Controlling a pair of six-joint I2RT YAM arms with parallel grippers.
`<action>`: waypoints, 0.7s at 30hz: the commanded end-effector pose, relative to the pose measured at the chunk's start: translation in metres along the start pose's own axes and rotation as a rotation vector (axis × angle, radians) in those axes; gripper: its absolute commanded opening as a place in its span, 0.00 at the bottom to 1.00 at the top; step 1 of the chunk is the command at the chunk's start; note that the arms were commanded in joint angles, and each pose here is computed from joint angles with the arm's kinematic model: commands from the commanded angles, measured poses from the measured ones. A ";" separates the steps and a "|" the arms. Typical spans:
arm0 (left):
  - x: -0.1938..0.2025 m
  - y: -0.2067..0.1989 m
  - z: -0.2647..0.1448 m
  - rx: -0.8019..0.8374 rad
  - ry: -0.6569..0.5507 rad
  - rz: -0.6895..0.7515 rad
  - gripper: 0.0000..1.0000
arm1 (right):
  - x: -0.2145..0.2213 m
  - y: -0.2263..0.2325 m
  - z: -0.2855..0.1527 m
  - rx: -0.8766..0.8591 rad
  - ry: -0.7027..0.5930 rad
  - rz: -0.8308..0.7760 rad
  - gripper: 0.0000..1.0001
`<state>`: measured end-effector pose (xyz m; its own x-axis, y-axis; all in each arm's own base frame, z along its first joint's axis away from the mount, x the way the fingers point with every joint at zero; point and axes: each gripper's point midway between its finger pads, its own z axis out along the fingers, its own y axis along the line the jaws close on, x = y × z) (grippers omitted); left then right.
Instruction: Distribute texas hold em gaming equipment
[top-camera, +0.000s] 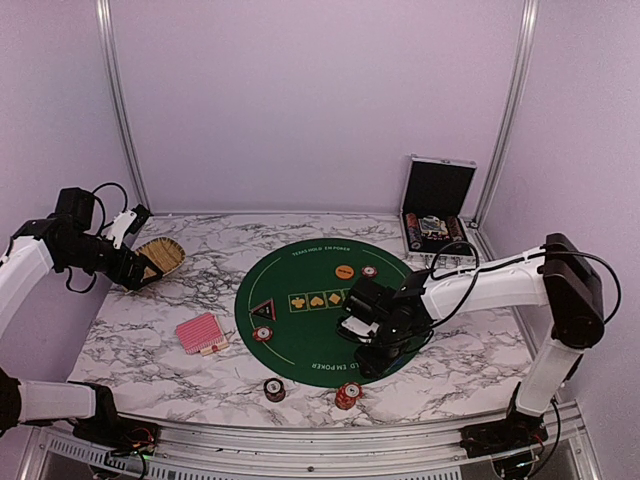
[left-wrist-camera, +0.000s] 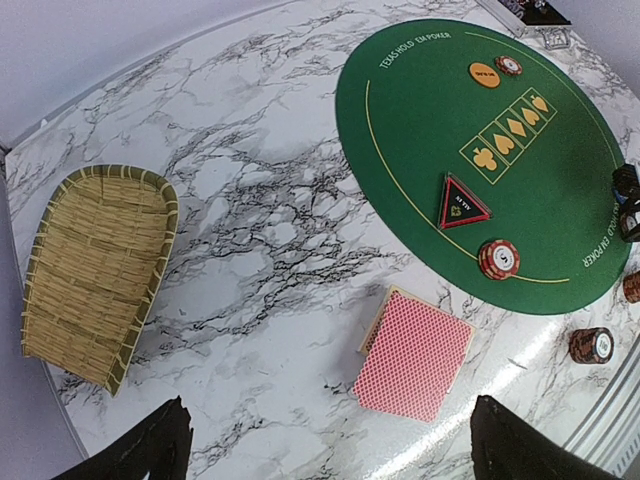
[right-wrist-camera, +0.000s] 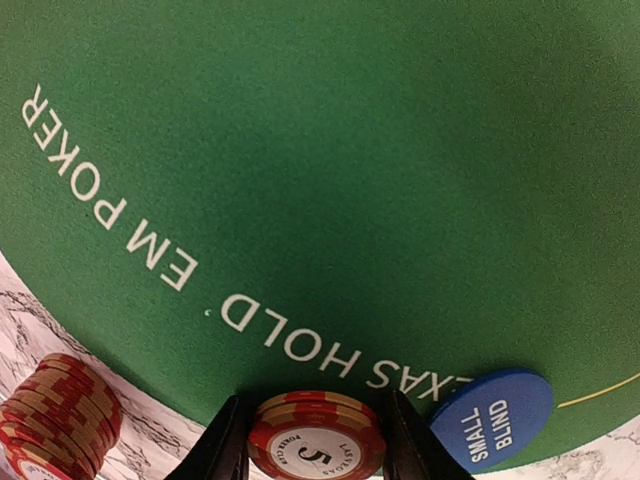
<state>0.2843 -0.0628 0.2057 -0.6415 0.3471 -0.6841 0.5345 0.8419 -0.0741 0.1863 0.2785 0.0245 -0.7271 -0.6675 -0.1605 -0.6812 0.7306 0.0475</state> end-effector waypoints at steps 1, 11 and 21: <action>-0.007 0.000 -0.009 -0.012 -0.013 0.010 0.99 | -0.007 -0.002 0.007 -0.022 -0.027 0.010 0.19; -0.007 0.000 -0.008 -0.006 -0.013 0.010 0.99 | -0.001 -0.017 0.009 -0.010 -0.023 0.049 0.30; -0.008 0.001 -0.010 -0.013 -0.015 0.014 0.99 | 0.002 -0.025 0.012 0.038 -0.010 0.043 0.40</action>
<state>0.2842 -0.0628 0.2057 -0.6414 0.3478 -0.6838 0.5348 0.8418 -0.0735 0.1908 0.2771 0.0233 -0.7503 -0.6369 -0.1773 -0.6576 0.7465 0.1010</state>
